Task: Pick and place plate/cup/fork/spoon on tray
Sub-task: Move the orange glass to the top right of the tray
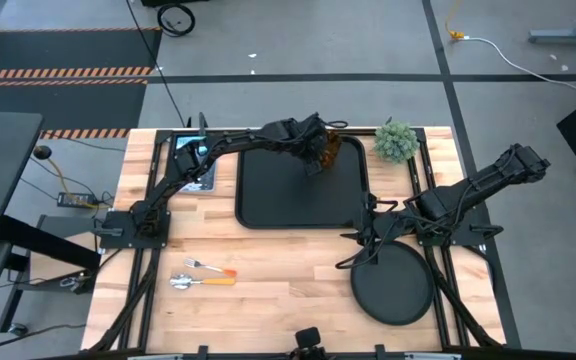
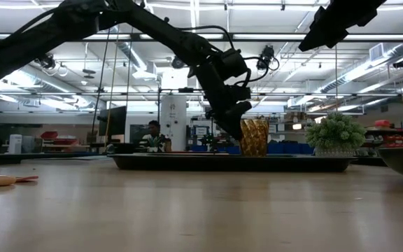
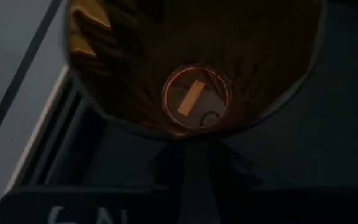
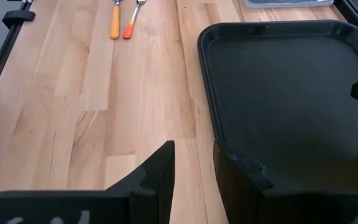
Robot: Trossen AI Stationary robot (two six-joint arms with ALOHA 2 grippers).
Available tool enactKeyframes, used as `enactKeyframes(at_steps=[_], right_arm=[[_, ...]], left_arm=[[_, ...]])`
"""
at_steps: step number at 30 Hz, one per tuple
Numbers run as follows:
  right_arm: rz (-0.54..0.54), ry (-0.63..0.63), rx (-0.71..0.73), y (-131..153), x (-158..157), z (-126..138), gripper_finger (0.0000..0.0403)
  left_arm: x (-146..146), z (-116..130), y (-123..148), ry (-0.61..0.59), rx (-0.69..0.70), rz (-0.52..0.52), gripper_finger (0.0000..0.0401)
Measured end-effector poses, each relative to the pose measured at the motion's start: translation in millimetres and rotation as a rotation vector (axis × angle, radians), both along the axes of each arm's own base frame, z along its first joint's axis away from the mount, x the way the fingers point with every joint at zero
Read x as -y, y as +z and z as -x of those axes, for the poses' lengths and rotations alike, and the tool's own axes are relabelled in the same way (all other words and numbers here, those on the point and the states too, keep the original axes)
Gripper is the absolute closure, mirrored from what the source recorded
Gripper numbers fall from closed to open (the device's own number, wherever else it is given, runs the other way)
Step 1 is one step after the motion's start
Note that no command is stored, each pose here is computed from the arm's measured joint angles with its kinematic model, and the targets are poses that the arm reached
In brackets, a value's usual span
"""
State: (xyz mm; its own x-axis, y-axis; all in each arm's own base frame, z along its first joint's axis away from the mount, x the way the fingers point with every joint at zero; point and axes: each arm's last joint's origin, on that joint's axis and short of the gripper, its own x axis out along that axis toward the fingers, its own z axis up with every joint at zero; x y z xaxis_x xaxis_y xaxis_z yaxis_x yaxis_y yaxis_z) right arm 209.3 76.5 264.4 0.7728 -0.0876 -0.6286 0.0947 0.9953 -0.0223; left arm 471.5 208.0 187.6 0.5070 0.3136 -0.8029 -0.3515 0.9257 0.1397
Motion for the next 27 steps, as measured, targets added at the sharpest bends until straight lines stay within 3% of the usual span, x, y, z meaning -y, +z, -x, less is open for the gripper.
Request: enactKeyframes(at_steps=[27], right_arm=[[-0.001, 0.001, 0.000, 0.0, 0.0, 0.0, 0.0286]], left_arm=[[-3.3, -9.5, 8.4, -0.038, 0.128, -0.043, 0.0324]])
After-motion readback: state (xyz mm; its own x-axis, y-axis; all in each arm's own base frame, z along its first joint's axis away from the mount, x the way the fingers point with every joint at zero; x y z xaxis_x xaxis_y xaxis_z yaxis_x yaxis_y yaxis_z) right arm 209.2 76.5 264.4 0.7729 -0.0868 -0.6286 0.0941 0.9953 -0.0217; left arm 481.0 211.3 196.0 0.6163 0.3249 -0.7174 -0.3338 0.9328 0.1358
